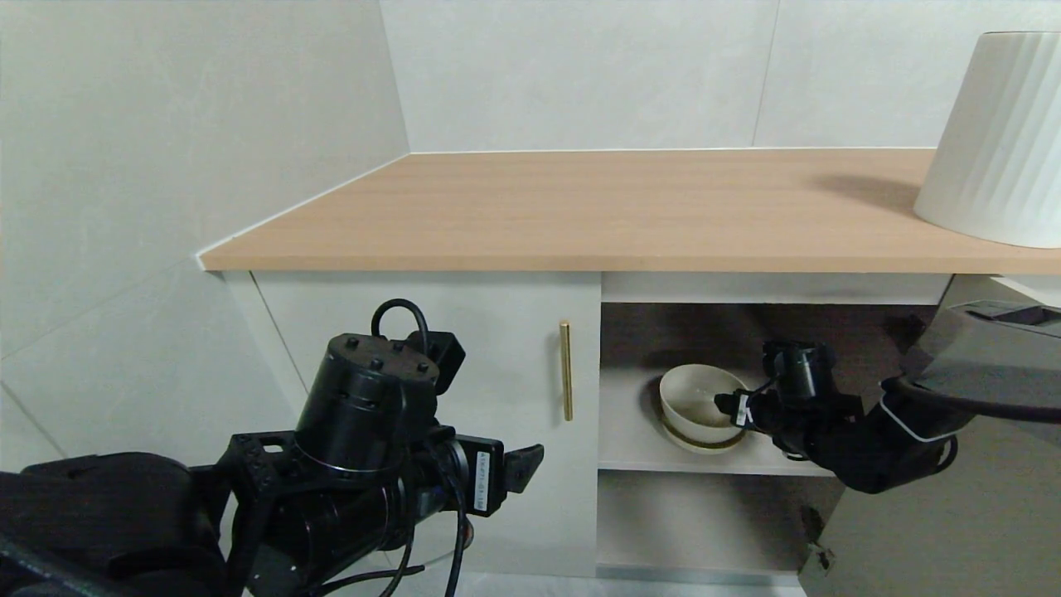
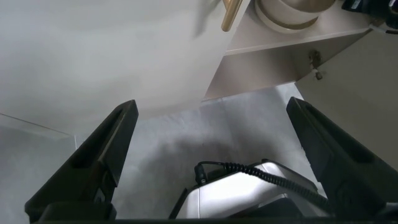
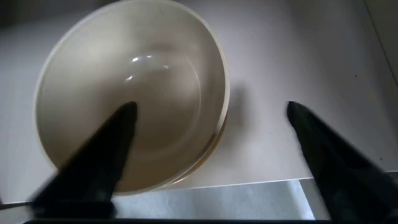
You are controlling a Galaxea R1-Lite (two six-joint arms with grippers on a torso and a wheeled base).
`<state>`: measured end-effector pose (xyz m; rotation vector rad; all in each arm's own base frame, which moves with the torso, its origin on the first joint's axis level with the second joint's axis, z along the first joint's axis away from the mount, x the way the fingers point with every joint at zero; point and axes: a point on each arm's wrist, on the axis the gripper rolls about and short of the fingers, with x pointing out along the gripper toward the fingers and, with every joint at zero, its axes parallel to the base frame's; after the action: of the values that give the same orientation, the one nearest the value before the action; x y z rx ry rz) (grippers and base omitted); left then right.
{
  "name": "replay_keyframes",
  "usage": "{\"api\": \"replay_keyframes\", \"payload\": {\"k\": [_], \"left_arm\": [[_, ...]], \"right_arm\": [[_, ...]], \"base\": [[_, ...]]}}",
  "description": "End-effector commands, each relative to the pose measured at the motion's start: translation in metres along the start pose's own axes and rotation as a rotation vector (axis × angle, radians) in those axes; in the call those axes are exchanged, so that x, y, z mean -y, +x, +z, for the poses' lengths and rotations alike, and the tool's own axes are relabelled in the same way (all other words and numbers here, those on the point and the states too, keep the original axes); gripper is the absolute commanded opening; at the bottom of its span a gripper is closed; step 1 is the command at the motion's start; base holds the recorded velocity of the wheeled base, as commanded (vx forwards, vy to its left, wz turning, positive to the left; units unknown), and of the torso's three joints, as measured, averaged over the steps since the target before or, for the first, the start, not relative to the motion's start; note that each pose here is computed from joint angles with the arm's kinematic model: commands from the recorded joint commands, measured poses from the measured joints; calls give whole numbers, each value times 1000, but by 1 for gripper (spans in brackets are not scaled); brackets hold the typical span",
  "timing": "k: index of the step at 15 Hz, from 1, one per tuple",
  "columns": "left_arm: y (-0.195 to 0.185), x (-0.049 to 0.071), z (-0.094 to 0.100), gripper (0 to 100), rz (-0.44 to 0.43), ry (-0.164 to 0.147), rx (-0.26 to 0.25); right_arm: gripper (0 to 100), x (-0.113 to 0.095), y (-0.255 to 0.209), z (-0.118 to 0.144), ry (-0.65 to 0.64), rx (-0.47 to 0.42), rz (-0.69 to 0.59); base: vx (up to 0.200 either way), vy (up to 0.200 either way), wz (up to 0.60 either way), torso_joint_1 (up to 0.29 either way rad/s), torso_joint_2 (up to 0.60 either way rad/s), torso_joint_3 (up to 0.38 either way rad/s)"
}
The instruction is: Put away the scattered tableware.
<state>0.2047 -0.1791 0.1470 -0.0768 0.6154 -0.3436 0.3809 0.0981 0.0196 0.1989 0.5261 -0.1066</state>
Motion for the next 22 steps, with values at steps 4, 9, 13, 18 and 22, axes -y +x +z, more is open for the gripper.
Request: {"api": "replay_keyframes", "payload": {"k": [4,9,13,18,22], "left_arm": [[-13,-7,11,100,2,-30,57],[-84,-46,45,100,24,-140,301],[-126,-71,21,100,-59,-118,286],[-131,-84,20,100,-85,-140,292],[-114,-84,20,100,-56,-115,235]], "right_arm": [[100,-4,-35,18,-5,14,34],[100,1,-160,39,-54,-73,205],[100,17,-240,46,-70,-28,294],[100,19,-274,43,-111,-59,363],[100,20,-276,43,-110,-54,359]], "base": [[0,0,0,0,0,0],[0,0,0,0,0,0],[0,0,0,0,0,0],[0,0,0,0,0,0],[0,0,0,0,0,0]]}}
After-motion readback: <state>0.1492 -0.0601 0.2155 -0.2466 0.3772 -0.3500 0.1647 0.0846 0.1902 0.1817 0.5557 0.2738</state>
